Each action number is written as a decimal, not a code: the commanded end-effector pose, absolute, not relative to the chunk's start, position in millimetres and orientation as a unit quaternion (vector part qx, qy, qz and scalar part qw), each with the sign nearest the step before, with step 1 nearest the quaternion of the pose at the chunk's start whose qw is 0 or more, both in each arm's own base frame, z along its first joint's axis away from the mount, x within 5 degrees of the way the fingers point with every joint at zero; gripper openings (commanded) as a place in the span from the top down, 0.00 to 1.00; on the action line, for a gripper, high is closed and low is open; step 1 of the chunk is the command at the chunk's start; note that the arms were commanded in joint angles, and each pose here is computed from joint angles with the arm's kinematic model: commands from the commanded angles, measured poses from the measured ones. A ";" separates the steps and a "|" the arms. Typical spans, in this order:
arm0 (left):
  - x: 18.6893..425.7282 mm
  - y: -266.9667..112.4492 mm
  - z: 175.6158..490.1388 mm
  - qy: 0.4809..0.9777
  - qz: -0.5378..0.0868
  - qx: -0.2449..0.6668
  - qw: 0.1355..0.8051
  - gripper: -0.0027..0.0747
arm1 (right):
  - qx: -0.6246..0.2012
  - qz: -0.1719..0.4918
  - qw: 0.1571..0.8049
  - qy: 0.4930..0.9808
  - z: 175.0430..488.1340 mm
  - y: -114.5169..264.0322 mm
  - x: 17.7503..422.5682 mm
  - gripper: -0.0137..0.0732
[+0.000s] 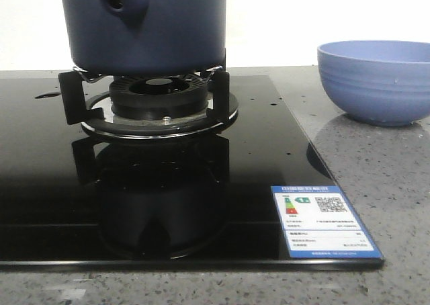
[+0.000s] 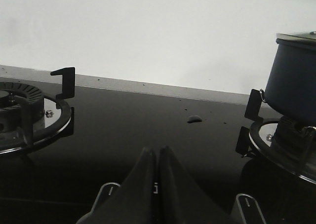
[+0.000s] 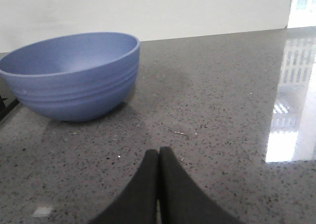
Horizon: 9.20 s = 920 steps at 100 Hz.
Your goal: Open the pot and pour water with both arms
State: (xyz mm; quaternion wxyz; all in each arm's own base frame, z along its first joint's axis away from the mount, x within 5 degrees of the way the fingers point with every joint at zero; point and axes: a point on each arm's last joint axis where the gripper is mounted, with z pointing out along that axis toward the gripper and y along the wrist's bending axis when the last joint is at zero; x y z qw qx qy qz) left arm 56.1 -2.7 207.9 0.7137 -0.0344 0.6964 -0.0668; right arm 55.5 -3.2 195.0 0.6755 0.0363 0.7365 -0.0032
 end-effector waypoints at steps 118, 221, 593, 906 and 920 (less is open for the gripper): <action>54.9 -2.4 205.4 0.669 -0.075 -0.038 0.738 0.99 | 0.053 0.018 0.728 0.683 201.8 -2.9 55.5 0.91; 63.5 -21.5 332.3 0.736 -0.156 0.014 0.658 0.99 | 0.053 0.097 0.626 0.772 309.6 7.8 81.4 0.91; 227.4 -118.9 431.3 0.639 -0.188 0.114 0.737 0.45 | -0.100 0.110 0.574 0.805 349.6 33.5 121.9 0.32; 218.2 -6.3 446.4 0.665 -0.034 -0.009 0.746 0.45 | -0.232 0.200 0.565 0.766 485.4 205.1 375.7 0.89; 218.2 -6.3 446.4 0.665 -0.034 -0.009 0.746 0.45 | -0.236 0.191 0.591 0.747 478.8 208.4 374.0 0.89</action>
